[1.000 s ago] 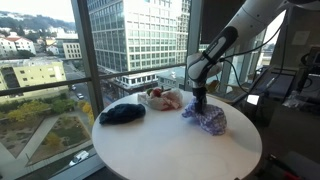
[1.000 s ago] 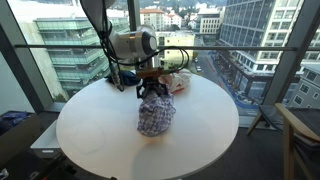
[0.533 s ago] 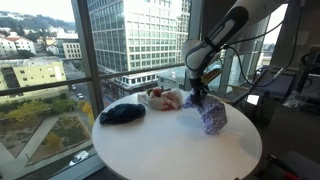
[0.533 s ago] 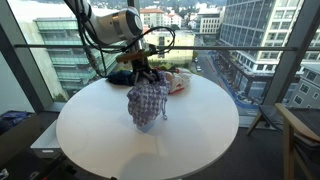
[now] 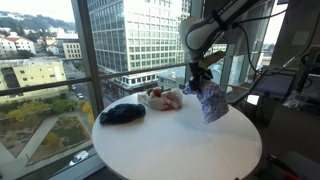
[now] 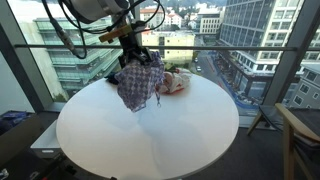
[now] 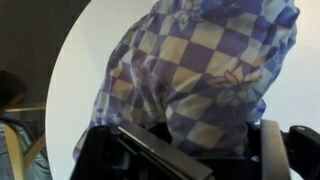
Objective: Use the shirt to touch and pick up the grey object on the table
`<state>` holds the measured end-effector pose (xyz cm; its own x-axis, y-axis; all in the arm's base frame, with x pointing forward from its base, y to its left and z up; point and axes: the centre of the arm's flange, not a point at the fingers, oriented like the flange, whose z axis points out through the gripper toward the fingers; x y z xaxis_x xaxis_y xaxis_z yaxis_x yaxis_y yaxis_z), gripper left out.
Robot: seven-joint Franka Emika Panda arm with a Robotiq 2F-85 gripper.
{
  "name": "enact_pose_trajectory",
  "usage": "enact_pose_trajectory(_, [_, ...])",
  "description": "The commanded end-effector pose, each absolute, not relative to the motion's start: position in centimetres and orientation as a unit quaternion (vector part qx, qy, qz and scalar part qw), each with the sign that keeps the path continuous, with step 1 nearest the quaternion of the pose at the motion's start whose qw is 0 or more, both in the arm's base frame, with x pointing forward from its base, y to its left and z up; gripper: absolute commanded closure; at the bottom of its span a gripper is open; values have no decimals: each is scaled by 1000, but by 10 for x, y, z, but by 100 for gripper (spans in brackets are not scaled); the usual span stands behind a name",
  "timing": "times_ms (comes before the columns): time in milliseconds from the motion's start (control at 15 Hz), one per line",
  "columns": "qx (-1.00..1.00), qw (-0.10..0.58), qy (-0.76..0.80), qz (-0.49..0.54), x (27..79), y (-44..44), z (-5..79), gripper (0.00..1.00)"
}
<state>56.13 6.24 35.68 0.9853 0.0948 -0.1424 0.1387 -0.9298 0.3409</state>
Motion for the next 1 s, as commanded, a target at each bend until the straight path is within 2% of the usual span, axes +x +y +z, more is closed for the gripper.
enact_pose_trajectory(0, [980, 189, 27, -54, 547, 78, 403, 77])
enact_pose_trajectory(267, [980, 194, 16, -40, 533, 95, 432, 77])
enact_pose_trajectory(933, [988, 140, 62, 23, 508, 122, 467, 77])
